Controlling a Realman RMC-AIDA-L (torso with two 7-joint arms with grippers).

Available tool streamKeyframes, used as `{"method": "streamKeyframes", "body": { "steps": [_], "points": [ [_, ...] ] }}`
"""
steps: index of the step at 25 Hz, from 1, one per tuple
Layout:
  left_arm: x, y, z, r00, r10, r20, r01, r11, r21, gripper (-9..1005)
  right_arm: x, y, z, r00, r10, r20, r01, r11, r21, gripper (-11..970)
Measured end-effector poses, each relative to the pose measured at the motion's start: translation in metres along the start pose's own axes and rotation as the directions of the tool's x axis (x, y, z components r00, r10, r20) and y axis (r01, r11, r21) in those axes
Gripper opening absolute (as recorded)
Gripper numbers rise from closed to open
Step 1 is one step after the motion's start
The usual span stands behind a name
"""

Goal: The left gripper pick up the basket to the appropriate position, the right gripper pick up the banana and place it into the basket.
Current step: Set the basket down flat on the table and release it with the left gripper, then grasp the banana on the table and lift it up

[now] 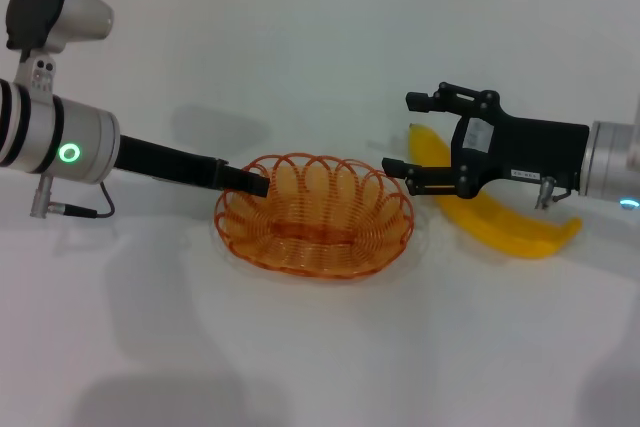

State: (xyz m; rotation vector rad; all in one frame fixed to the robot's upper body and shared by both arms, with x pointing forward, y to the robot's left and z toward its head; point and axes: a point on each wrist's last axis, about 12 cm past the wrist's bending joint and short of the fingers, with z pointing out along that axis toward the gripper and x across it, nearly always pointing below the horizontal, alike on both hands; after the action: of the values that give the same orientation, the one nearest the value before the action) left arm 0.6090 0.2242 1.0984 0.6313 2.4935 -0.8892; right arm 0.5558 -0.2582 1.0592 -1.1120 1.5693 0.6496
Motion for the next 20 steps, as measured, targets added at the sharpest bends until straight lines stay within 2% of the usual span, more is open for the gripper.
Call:
{"method": "streamKeyframes", "body": {
  "steps": [4,8,11,16,20],
  "points": [
    [0.001,0.0,-0.002,1.0,0.004,-0.001,-0.004,1.0,0.002,507,0.002,0.001,-0.002,1.0,0.005,-0.002,-0.005,1.0,0.005,874],
    [0.0,0.0,-0.017,0.999,0.031,0.024,-0.031,1.0,-0.001,594,0.005,0.002,-0.007,1.0,0.013,-0.004,-0.013,1.0,0.017,874],
    [0.004,-0.001,-0.04,0.994,0.068,0.083,-0.067,0.998,-0.012,820,0.006,0.001,-0.012,1.0,0.02,0.003,-0.02,0.999,0.037,874],
    [0.017,-0.009,-0.076,0.976,0.175,0.132,-0.172,0.985,-0.032,880,0.008,-0.001,-0.018,0.999,0.036,0.019,-0.038,0.996,0.075,873],
    [0.035,-0.01,-0.091,0.939,0.32,0.123,-0.314,0.947,-0.069,877,0.008,-0.002,-0.019,0.999,0.039,0.021,-0.041,0.996,0.082,873]
  ]
}}
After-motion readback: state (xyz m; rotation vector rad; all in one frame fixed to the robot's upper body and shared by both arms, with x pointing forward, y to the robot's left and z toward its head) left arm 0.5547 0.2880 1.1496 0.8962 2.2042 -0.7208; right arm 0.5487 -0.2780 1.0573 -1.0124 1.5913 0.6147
